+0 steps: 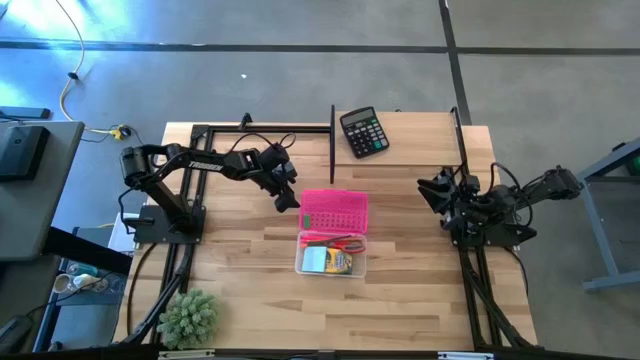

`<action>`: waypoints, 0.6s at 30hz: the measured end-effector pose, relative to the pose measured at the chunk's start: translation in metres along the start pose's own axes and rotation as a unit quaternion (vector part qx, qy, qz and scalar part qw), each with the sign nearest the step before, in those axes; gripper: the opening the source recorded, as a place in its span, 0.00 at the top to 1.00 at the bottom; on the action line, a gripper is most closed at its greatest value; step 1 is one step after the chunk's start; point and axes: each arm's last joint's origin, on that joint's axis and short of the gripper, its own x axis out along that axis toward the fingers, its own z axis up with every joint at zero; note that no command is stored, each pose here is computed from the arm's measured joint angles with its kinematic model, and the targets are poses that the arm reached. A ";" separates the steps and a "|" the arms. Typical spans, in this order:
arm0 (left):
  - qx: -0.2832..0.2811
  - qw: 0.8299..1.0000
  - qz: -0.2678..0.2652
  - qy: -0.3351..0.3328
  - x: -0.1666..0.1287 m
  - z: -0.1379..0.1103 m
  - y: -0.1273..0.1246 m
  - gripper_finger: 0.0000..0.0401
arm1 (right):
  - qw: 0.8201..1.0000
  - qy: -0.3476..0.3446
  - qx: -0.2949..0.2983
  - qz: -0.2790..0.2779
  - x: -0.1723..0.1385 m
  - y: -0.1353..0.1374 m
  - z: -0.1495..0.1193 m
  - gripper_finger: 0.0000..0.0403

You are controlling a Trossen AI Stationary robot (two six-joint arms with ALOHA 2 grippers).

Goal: Pack school essentials
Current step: Close the pink supply box

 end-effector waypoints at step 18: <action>-0.012 1.000 0.000 -0.004 0.000 0.001 0.000 0.18 | 0.914 0.309 -0.025 -0.263 0.067 0.036 -0.005 0.73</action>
